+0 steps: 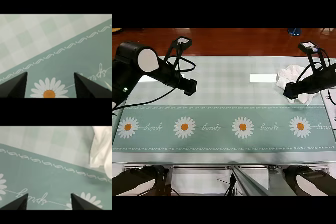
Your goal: Fold the shirts.
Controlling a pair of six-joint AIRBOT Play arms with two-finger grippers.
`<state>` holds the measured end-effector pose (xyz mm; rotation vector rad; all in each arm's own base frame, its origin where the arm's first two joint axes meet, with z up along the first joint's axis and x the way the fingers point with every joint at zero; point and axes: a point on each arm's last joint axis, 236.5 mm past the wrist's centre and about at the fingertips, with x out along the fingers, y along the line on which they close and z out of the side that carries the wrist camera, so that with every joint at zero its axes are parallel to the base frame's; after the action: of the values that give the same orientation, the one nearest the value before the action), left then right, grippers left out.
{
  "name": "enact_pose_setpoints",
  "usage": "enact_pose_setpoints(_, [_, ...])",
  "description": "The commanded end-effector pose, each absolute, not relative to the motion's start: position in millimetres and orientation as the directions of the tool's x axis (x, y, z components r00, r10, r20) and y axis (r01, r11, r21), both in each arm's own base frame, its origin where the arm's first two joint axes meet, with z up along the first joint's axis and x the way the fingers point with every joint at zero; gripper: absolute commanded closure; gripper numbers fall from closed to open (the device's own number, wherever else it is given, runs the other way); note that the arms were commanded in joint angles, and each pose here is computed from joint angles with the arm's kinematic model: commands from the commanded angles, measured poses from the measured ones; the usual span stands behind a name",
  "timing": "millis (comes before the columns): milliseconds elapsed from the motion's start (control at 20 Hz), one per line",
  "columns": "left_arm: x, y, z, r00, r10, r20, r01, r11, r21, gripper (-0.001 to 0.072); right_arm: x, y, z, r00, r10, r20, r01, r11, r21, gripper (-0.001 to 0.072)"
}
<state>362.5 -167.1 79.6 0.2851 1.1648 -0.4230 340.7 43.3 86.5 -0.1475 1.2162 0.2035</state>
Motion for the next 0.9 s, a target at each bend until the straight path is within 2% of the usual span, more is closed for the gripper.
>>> enact_pose_setpoints(0, [367, -169, 82, 0.349, -0.182, -0.919, 0.463, 0.887, 0.0, -0.0009, 352, 44, 91, 0.379, 0.078, -0.922, -0.231, 0.973, -0.013, 0.0116])
enact_pose_setpoints(100, [369, -170, 81, 0.352, -0.183, -0.918, 0.463, 0.886, 0.001, -0.0009, 364, 44, 96, 0.429, 0.077, -0.9, -0.228, 0.973, -0.025, 0.0116])
enact_pose_setpoints(300, [376, -173, 80, 0.37, -0.19, -0.909, 0.462, 0.887, 0.002, -0.0009, 368, 40, 98, 0.449, 0.063, -0.891, -0.224, 0.974, -0.043, 0.0117])
enact_pose_setpoints(400, [385, -177, 82, 0.404, -0.205, -0.892, 0.461, 0.888, 0.005, -0.0009, 391, 36, 110, 0.545, 0.045, -0.838, -0.21, 0.974, -0.085, 0.0128])
enact_pose_setpoints(500, [390, -178, 83, 0.422, -0.209, -0.882, 0.46, 0.888, 0.01, -0.0009, 427, -7, 133, 0.676, -0.134, -0.725, -0.059, 0.971, -0.234, 0.0129])
enact_pose_setpoints(550, [390, -178, 83, 0.422, -0.209, -0.882, 0.46, 0.888, 0.01, -0.0009, 438, -33, 139, 0.697, -0.218, -0.683, 0.049, 0.965, -0.257, 0.0131])
enact_pose_setpoints(600, [389, -178, 83, 0.418, -0.207, -0.885, 0.46, 0.888, 0.009, -0.0009, 444, -57, 137, 0.695, -0.268, -0.667, 0.138, 0.96, -0.242, 0.013])
enact_pose_setpoints(700, [384, -176, 80, 0.397, -0.199, -0.896, 0.46, 0.888, 0.007, -0.0008, 451, -99, 108, 0.646, -0.29, -0.706, 0.262, 0.953, -0.152, 0.0129])
enact_pose_setpoints(850, [378, -174, 77, 0.371, -0.189, -0.909, 0.461, 0.887, 0.004, -0.0008, 447, -142, 50, 0.553, -0.225, -0.802, 0.411, 0.911, 0.028, 0.0114])
